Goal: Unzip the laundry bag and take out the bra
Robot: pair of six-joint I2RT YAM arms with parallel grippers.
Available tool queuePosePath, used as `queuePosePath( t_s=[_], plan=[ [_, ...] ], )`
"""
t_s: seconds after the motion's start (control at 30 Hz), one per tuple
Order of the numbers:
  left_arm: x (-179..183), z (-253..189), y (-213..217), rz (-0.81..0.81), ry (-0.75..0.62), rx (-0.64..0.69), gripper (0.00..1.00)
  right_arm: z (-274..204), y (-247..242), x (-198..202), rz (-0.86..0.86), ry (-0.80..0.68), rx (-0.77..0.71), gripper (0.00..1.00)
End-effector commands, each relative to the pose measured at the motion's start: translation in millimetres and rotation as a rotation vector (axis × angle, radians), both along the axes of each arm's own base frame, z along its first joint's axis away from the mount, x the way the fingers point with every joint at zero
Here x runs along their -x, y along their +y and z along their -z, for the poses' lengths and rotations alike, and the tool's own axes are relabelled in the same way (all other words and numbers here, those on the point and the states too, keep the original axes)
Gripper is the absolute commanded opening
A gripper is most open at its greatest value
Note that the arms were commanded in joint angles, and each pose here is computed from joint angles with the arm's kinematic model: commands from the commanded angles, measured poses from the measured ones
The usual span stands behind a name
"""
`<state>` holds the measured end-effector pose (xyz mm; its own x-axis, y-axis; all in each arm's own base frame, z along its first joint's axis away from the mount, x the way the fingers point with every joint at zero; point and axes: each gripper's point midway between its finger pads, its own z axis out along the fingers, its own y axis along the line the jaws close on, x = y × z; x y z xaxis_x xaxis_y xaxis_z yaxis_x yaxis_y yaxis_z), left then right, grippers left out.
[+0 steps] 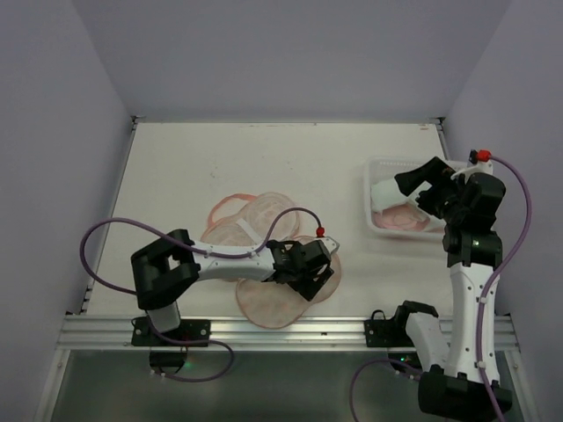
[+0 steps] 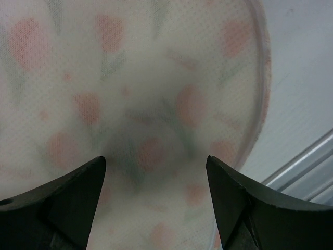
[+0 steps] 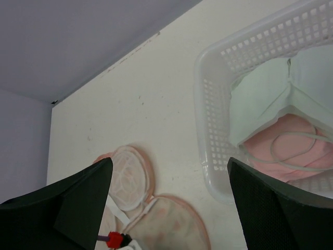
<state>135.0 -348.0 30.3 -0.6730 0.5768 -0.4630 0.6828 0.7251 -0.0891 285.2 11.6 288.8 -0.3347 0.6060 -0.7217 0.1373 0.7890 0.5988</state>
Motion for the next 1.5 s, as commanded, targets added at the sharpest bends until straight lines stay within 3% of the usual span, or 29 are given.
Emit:
queuePosePath(
  t_s=[0.0, 0.17, 0.47, 0.77, 1.17, 1.47],
  plan=[
    [-26.7, 3.3, -8.7, -0.055, -0.071, 0.000, 0.81, -6.7, 15.4, 6.2, -0.082, -0.044, -0.019, 0.93],
    [-60.5, 20.6, -6.5, -0.109, -0.030, 0.032, 0.81, -2.1, 18.9, 15.0, -0.101, -0.036, -0.009, 0.93],
    [-173.3, 7.4, -3.2, -0.272, -0.098, 0.054, 0.84, 2.9, 24.8, 23.8, -0.127, -0.033, -0.014, 0.94],
    [-153.3, -21.8, -23.6, -0.460, -0.028, 0.142, 0.86, -0.7, 26.4, 24.9, -0.135, -0.033, 0.010, 0.94],
    [-180.6, -9.0, -35.0, -0.552, -0.130, 0.101, 0.65, 10.5, 33.8, 29.8, -0.161, -0.017, -0.005, 0.94],
    [-165.2, 12.7, -45.4, -0.508, -0.112, 0.058, 0.49, 12.7, 35.2, 30.7, -0.167, -0.017, -0.006, 0.94]
  ],
)
